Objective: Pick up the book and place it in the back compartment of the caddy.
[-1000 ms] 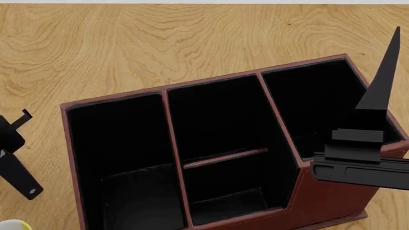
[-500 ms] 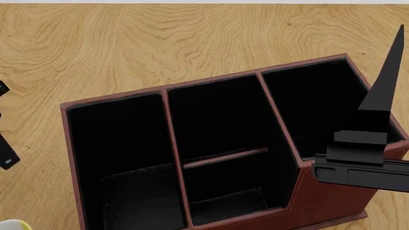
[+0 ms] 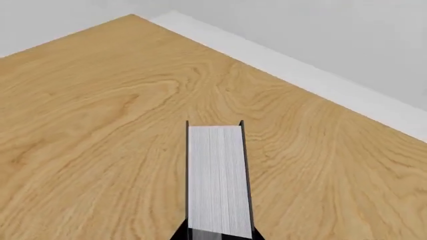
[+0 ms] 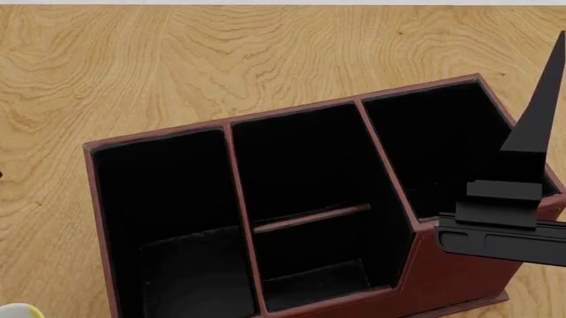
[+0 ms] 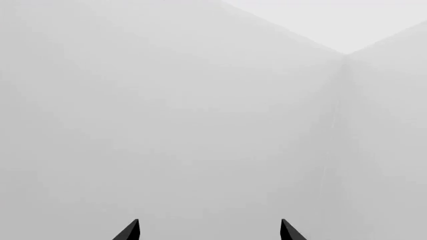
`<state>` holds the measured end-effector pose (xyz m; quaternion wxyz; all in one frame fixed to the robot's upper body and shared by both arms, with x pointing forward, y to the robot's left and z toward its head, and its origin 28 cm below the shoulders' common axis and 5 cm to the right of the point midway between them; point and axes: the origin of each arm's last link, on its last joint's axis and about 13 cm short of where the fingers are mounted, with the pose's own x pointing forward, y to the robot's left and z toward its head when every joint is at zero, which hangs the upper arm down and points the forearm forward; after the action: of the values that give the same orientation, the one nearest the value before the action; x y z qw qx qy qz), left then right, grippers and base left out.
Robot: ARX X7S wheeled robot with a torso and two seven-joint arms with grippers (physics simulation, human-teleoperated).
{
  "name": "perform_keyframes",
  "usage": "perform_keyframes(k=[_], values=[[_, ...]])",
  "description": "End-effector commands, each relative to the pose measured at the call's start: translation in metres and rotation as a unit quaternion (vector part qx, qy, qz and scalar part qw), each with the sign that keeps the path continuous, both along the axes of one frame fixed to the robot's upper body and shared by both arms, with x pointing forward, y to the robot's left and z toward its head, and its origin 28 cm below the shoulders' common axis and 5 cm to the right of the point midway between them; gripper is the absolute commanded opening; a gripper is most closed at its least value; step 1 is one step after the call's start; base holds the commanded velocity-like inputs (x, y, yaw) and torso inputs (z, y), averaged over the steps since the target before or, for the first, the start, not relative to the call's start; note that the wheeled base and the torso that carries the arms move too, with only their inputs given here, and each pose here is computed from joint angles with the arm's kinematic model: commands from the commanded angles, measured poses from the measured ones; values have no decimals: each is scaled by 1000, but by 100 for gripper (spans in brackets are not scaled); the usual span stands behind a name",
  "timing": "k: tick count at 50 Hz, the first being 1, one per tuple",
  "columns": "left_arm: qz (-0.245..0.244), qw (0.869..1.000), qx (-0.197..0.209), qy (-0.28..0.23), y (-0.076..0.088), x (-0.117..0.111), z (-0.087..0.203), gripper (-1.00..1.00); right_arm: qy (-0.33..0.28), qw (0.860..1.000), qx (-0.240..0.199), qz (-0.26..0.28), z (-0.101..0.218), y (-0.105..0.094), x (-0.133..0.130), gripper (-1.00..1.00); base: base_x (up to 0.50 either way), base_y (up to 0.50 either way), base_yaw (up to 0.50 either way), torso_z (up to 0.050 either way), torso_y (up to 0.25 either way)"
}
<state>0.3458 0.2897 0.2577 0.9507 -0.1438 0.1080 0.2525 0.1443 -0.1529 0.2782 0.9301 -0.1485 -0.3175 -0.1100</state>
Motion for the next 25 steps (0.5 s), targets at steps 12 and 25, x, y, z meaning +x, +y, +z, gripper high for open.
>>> perform_keyframes(k=[12,25], values=[[-121,987,86,-55,-3,-18,53,-100,-1,1000,2,1,-1,0,-1,100,0,0,0,0,3],[-172,976,108,-77,-6,-29,80,-100,-1,1000,1,3,-2,0,-1,100,0,0,0,0,2]])
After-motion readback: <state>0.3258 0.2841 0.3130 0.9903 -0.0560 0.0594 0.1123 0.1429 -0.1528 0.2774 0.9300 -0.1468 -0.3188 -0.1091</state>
